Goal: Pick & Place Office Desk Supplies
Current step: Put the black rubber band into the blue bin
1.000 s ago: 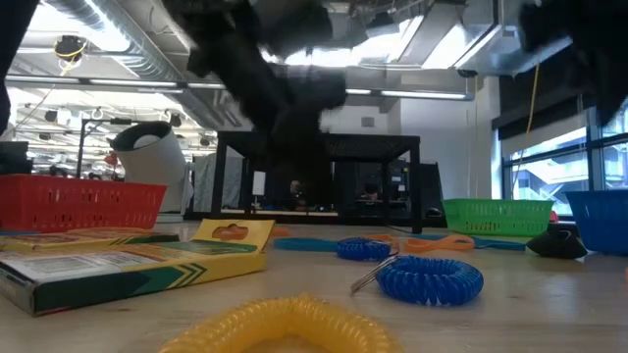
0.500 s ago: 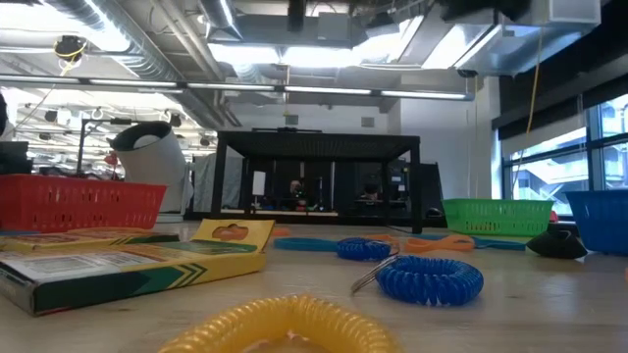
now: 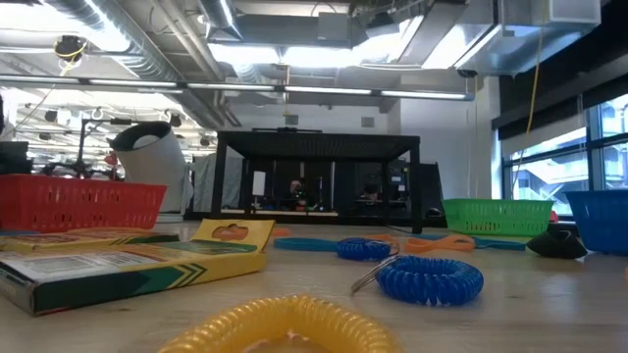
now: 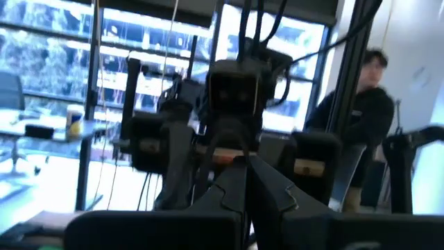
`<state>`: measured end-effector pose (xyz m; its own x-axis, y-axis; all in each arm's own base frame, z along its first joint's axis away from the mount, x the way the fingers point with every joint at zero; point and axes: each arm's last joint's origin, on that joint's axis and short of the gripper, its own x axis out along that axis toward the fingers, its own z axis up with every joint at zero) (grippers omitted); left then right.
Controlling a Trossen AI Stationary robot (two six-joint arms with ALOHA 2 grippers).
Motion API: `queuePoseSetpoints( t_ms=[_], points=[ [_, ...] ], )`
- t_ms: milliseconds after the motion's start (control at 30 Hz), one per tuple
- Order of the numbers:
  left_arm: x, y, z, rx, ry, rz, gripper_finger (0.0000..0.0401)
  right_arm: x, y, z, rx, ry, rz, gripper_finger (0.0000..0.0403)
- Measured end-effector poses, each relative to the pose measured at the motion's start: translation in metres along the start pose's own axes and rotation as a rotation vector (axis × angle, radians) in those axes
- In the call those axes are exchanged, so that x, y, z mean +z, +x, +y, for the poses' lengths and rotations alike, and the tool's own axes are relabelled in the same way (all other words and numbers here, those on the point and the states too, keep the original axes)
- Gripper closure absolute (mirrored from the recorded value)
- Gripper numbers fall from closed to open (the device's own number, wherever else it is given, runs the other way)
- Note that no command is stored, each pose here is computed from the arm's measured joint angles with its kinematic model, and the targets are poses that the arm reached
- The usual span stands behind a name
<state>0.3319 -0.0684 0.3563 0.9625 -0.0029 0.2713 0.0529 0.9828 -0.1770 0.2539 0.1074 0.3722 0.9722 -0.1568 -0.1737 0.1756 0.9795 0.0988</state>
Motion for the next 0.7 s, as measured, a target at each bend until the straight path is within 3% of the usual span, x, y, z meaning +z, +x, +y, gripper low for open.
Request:
queuePoseSetpoints(
  t_ms=[333, 700],
  points=[
    [-0.013, 0.009, -0.001, -0.035, -0.018, -0.046, 0.0398, -0.007, 0.024, 0.003, 0.017, 0.017, -0.008, 0.0111],
    [-0.021, 0.011, -0.001, -0.038, -0.023, -0.006, 0.0397, -0.007, 0.026, 0.001, 0.006, 0.018, -0.005, 0.0122]
  ],
)
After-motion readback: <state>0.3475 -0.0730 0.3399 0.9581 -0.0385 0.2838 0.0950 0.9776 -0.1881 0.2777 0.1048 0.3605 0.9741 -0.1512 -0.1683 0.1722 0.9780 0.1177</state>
